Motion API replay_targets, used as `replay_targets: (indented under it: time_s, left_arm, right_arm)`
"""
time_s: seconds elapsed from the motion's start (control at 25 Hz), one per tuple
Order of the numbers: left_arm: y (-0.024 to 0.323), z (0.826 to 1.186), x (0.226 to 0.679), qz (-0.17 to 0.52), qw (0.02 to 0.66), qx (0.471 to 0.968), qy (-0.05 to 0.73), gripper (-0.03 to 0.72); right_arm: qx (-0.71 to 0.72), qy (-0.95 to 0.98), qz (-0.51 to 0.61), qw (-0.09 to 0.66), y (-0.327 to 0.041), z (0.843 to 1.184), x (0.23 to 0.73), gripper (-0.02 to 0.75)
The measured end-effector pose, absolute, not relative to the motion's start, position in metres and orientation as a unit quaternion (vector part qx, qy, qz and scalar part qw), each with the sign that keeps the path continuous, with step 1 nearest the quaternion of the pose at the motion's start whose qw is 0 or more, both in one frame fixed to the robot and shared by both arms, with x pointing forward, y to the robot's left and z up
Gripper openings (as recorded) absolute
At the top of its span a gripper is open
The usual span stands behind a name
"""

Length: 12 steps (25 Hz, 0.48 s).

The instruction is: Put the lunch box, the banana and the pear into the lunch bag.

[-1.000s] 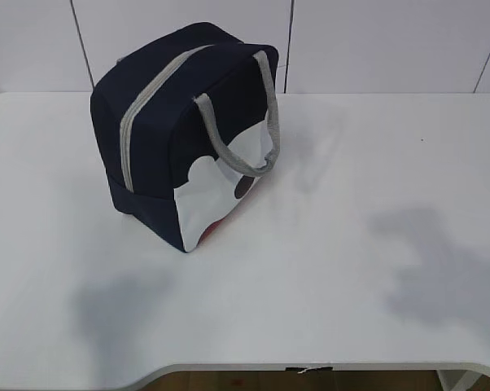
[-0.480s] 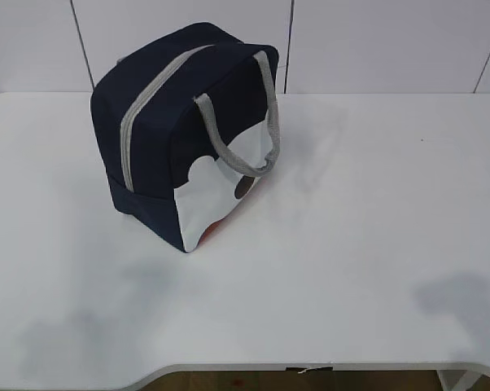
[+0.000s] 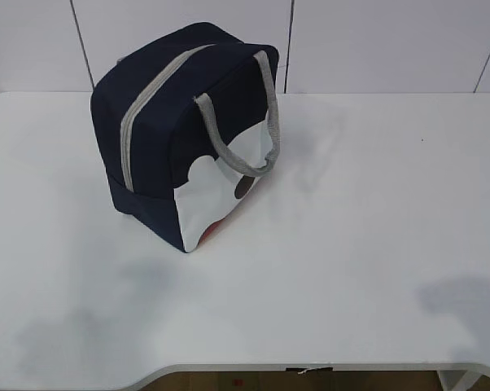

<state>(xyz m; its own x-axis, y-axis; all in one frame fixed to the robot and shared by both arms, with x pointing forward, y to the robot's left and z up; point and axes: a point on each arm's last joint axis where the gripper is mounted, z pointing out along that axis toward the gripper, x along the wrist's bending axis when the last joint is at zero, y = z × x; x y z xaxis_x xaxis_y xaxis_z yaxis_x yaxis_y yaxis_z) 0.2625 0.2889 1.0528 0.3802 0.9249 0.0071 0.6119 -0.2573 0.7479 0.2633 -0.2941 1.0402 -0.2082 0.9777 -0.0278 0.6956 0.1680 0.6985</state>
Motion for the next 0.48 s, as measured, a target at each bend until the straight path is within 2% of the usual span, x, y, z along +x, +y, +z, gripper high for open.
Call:
replay_targets:
  time_s: [0.48]
  left_arm:
    - [0.2894, 1.0532, 0.2612, 0.235, 0.343, 0.756, 0.506, 0.405]
  right_arm:
    - [0.576, 0.72, 0.291, 0.253, -0.2943, 1.0409, 0.2619, 0.475]
